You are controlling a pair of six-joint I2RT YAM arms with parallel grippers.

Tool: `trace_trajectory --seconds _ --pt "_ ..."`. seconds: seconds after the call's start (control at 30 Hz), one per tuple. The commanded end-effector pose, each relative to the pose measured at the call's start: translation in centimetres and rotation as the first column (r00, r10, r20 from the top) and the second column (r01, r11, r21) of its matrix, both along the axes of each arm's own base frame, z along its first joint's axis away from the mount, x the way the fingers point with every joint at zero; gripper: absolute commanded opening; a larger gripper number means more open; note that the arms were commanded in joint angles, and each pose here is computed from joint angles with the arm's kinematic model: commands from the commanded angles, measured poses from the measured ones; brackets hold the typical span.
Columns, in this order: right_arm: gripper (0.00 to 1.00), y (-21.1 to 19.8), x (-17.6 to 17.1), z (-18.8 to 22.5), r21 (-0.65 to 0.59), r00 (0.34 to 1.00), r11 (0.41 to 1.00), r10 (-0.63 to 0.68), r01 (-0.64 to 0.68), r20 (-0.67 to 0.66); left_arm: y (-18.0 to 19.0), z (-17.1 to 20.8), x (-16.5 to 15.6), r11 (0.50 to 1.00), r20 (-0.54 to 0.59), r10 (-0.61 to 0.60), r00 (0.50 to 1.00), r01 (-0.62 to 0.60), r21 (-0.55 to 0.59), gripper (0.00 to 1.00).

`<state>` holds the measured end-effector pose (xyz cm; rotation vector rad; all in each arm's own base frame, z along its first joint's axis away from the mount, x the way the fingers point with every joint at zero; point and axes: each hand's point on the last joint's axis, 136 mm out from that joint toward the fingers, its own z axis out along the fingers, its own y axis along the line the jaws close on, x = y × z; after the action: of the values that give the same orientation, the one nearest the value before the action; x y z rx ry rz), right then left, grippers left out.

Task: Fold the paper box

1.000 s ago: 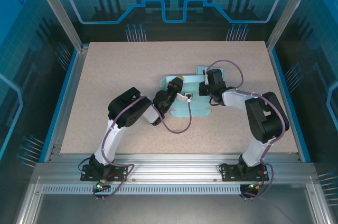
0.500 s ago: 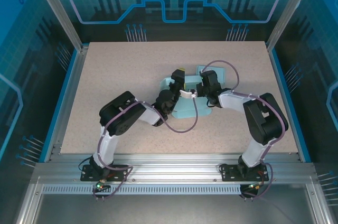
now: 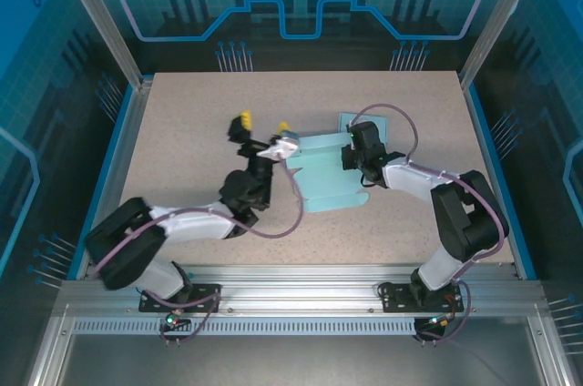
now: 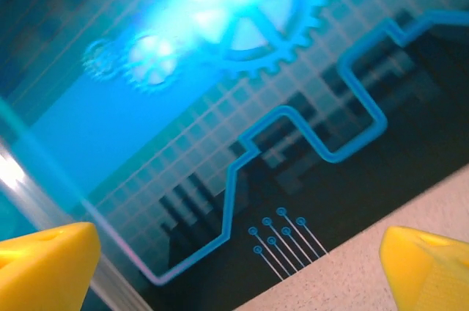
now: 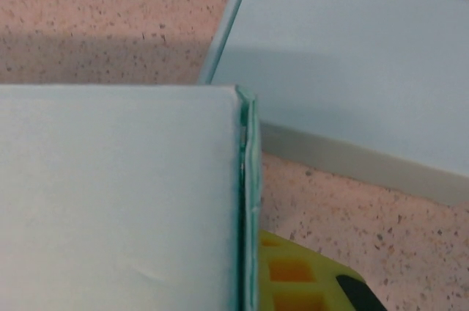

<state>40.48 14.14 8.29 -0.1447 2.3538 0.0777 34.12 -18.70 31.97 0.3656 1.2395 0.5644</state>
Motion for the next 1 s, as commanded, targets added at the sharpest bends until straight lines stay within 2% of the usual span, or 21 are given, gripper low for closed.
trace_trajectory --seconds 0.0,0.1,0.17,0.23,0.3,0.37,0.5,0.63,0.83,0.87,0.93,0.97 --pt "0.00 0.8 -1.1 0.8 0.042 0.999 0.998 0.043 -0.042 -0.024 3.9 0.3 -2.0 0.936 -0.002 0.003 1.000 -0.004 -0.351 0.99" --pt "0.00 0.2 -1.3 0.6 0.004 0.999 0.999 0.035 -0.035 -0.023 4.4 -1.3 -2.3 0.902 -0.145 -0.091 0.985 0.020 -0.432 0.99" --pt "0.00 -0.2 -1.6 0.4 -0.011 1.000 1.000 0.021 -0.021 -0.019 4.8 -2.8 -2.4 0.858 -0.268 -0.191 0.944 0.028 -0.512 0.99" --pt "0.00 -0.5 -2.2 -0.1 -0.001 1.000 1.000 0.014 -0.014 -0.016 6.7 -4.1 -2.7 0.789 -0.342 -0.225 0.912 -0.035 -0.614 0.99" --pt "0.00 0.0 -2.3 0.4 0.024 1.000 0.999 0.030 -0.029 -0.006 9.1 -5.2 -3.5 0.730 -0.380 -0.193 0.905 -0.126 -0.672 0.99" --pt "0.00 0.4 -2.4 0.8 0.037 0.999 0.999 0.036 -0.036 0.006 10.6 -6.0 -4.4 0.671 -0.388 -0.184 0.903 -0.173 -0.721 0.99" --pt "0.00 2.2 -3.0 1.5 0.124 0.992 0.985 0.116 -0.120 0.042 11.1 -7.7 -5.7 0.584 -0.365 -0.228 0.903 -0.173 -0.793 0.99" --pt "0.00 4.0 -3.7 1.7 0.190 0.978 0.959 0.204 -0.210 0.052 10.6 -10.1 -5.8 0.545 -0.380 -0.263 0.887 -0.188 -0.817 0.99" --pt "0.00 4.7 -3.5 1.1 0.211 0.976 0.953 0.219 -0.217 0.011 8.4 -12.5 -5.2 0.485 -0.381 -0.360 0.852 -0.178 -0.856 0.99" --pt "0.02 4.5 -3.5 0.8 0.209 0.978 0.956 0.208 -0.204 0.003 8.0 -12.9 -5.1 0.478 -0.383 -0.374 0.845 -0.178 -0.860 0.99" --pt "0.19 4.4 -3.5 0.7 0.203 0.980 0.960 0.200 -0.195 -0.005 7.0 -13.4 -4.8 0.463 -0.382 -0.416 0.826 -0.169 -0.870 0.99" --pt "0.19 4.4 -3.4 0.7 0.202 0.980 0.960 0.199 -0.193 -0.005 6.6 -13.6 -4.6 0.458 -0.382 -0.429 0.818 -0.167 -0.873 0.99"
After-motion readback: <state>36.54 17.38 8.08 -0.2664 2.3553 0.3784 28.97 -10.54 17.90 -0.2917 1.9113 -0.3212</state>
